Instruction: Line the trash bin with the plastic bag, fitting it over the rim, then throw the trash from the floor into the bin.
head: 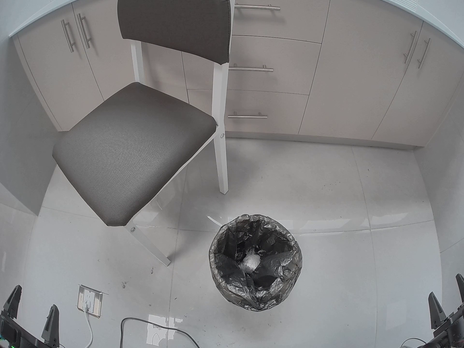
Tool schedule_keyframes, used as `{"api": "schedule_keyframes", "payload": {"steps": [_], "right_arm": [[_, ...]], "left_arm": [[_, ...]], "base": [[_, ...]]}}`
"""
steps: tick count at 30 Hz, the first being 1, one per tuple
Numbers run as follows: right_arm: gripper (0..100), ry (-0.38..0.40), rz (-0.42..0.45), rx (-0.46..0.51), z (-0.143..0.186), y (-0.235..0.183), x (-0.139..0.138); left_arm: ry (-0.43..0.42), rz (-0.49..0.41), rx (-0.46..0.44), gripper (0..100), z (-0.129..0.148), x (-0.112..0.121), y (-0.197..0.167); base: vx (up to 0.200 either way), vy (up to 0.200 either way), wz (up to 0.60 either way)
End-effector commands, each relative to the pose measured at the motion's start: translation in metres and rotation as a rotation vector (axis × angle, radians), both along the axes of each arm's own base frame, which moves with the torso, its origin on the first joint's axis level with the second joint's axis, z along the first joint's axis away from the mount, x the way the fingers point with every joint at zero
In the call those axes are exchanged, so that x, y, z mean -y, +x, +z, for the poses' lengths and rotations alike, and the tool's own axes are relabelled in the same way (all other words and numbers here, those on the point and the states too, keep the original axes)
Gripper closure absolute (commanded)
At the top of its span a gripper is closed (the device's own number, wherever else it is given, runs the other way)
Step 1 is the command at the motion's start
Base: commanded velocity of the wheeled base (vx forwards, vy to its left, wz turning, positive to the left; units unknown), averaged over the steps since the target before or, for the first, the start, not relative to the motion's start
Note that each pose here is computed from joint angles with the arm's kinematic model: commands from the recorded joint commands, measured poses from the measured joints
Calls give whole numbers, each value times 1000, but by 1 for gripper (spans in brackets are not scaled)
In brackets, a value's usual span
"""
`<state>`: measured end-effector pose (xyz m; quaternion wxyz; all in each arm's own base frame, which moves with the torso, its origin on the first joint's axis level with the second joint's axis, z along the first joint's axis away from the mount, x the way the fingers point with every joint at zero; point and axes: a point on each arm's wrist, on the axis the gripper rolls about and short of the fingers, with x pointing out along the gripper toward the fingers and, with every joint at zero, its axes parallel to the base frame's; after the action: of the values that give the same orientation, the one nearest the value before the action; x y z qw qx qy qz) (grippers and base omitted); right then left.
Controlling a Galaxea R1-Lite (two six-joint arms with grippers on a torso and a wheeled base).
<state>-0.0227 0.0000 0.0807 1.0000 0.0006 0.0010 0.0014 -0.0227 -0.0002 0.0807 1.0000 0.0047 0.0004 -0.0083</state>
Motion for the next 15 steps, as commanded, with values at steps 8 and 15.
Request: {"api": "schedule_keyframes", "payload": {"steps": [8,15], "right_arm": [[0,-1,2,2,-5,0,0],[0,-1,0,2,-5,0,0]], "left_arm": [[0,0,-1,0,-5,0,0],[0,0,-1,0,-5,0,0]], "base": [[0,0,0],[0,0,0]]}}
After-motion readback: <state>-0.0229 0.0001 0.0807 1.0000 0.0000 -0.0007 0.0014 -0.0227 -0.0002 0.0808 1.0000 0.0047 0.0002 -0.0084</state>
